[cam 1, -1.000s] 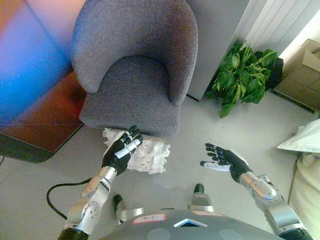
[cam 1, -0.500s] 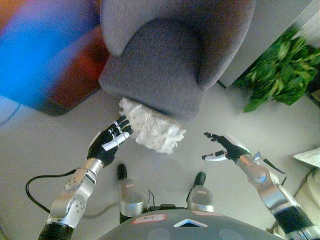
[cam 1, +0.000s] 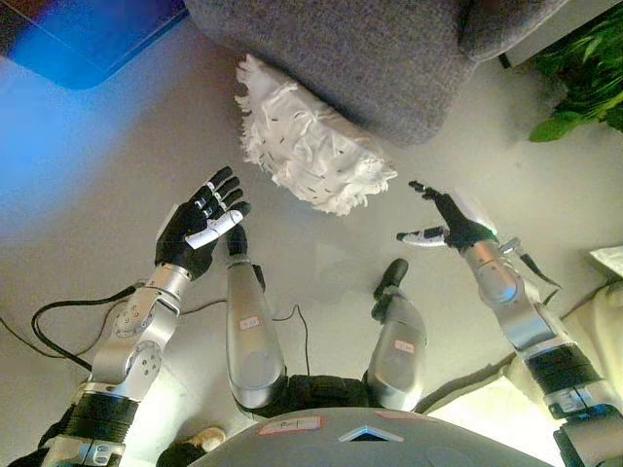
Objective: Pick up the pillow and put it on the sofa.
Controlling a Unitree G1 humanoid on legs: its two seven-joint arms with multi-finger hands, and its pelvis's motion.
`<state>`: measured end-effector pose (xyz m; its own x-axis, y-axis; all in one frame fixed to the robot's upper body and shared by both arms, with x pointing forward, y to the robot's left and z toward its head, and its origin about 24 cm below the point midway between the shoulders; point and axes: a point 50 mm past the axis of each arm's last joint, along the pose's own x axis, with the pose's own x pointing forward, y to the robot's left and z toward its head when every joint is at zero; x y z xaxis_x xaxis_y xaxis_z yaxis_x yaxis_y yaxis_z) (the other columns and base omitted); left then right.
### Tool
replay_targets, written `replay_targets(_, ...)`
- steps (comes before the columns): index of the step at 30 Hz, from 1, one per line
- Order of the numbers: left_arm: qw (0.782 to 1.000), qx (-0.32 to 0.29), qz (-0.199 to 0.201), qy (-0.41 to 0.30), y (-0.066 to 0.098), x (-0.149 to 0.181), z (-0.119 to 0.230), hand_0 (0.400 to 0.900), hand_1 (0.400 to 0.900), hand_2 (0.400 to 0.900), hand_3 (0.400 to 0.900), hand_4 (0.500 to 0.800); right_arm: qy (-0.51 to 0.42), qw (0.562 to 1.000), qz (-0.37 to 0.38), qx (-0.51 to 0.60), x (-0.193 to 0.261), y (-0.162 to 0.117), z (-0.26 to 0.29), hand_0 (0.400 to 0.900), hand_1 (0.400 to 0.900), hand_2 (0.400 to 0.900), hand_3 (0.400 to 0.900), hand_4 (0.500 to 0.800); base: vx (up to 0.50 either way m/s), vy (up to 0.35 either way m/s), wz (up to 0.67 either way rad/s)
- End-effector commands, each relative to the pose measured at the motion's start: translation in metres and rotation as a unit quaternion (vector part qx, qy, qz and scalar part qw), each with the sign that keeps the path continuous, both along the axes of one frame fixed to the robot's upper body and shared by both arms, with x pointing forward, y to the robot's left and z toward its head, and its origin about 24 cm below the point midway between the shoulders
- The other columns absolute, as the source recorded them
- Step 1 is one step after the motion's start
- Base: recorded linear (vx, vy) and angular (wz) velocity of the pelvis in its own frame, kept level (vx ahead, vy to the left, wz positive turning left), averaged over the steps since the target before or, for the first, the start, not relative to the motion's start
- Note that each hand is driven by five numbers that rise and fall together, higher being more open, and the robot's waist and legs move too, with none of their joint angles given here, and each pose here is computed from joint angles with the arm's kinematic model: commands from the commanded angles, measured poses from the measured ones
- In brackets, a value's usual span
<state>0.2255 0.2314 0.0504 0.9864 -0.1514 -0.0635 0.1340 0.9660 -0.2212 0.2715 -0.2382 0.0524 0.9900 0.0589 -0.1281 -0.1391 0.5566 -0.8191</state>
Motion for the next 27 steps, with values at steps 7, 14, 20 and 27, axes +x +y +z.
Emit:
replay_targets(7,0.994,-0.034,-0.008,-0.100,-0.013,0.014,0.032,0.900,0.900,0.900,0.900,0.800,-0.244,0.969,-0.024,-0.034,0.033,-0.004,0.083,0.900,0.900,0.900,0.900,0.800,-0.056,0.100,0.06)
replay_targets(14,0.994,-0.052,-0.017,-0.095,-0.016,0.018,0.029,0.900,0.900,0.900,0.900,0.800,-0.279,0.958,-0.017,-0.068,0.048,0.003,0.104,0.900,0.900,0.900,0.900,0.800,-0.014,0.091,0.07)
replay_targets(20,0.992,-0.067,-0.032,-0.097,-0.019,0.020,0.029,0.900,0.900,0.900,0.900,0.800,-0.276,0.958,-0.021,-0.077,0.064,0.004,0.118,0.900,0.900,0.900,0.900,0.800,-0.007,0.084,0.10)
replay_targets(27,0.991,-0.074,-0.053,-0.099,-0.022,0.019,0.029,0.900,0.900,0.900,0.900,0.800,-0.248,0.966,-0.028,-0.070,0.077,0.006,0.118,0.900,0.900,0.900,0.900,0.800,0.056,0.038,0.14)
